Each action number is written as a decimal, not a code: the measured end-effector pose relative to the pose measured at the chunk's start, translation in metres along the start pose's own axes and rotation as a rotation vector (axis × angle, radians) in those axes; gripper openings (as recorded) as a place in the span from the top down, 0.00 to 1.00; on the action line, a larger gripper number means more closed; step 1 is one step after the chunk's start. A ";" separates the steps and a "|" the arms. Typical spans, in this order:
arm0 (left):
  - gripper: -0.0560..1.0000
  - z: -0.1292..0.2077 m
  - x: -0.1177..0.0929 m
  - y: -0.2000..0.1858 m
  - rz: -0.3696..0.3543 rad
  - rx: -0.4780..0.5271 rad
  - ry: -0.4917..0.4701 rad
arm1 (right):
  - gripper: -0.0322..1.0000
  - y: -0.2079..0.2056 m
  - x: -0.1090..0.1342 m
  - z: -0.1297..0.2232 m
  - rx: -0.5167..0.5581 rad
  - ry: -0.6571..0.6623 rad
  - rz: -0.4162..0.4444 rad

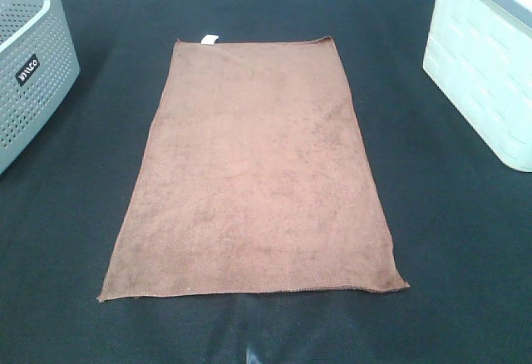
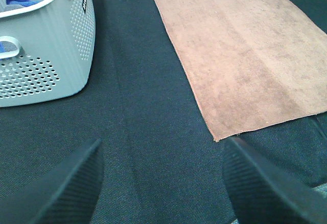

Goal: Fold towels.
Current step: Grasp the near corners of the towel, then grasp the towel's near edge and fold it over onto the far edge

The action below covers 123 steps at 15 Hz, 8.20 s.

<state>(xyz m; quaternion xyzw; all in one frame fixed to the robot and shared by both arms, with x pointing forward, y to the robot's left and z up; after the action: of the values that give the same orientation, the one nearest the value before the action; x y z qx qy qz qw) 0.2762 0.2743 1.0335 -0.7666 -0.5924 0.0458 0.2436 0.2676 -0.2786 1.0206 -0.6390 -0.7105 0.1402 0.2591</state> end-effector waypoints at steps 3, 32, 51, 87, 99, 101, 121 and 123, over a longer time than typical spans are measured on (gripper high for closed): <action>0.34 0.000 0.000 0.000 0.000 0.000 0.000 | 0.09 0.000 0.000 0.000 0.000 0.000 0.000; 0.34 0.000 0.000 0.000 0.000 0.000 0.000 | 0.09 0.000 0.000 0.000 0.000 0.000 0.000; 0.34 0.000 0.000 0.000 0.000 0.000 0.000 | 0.09 0.000 0.000 0.000 0.000 0.000 0.000; 0.27 0.093 -0.034 0.273 0.479 0.632 -0.687 | 0.19 0.274 0.022 0.037 0.880 0.510 -0.295; 0.37 0.089 -0.058 0.306 0.610 0.614 -0.643 | 0.36 0.306 0.050 0.040 0.875 0.469 -0.375; 0.55 0.094 -0.059 0.308 0.580 0.642 -0.622 | 0.52 0.306 0.047 0.041 0.883 0.463 -0.349; 0.95 0.058 -0.050 0.267 0.628 0.677 -0.484 | 0.97 0.257 0.045 0.026 0.946 0.400 -0.284; 0.95 0.053 -0.049 0.255 0.634 0.706 -0.464 | 0.97 0.244 0.046 0.033 0.974 0.405 -0.293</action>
<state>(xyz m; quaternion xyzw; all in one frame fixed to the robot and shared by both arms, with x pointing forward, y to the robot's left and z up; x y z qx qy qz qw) 0.4685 0.2001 0.8679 -0.7491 -0.3184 0.4824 0.3237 0.4507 -0.1936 0.8727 -0.3538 -0.5810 0.2895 0.6734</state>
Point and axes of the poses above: a point on each arm's last joint axis where the gripper is mounted, y pointing out along that axis toward the gripper, x along the wrist's bending axis when the last joint is at zero, z = x × y, the point moved 5 cm from there along y, pointing out along that axis toward the gripper, and after that the axes turned 14 degrees about y, right-handed, at the moved point
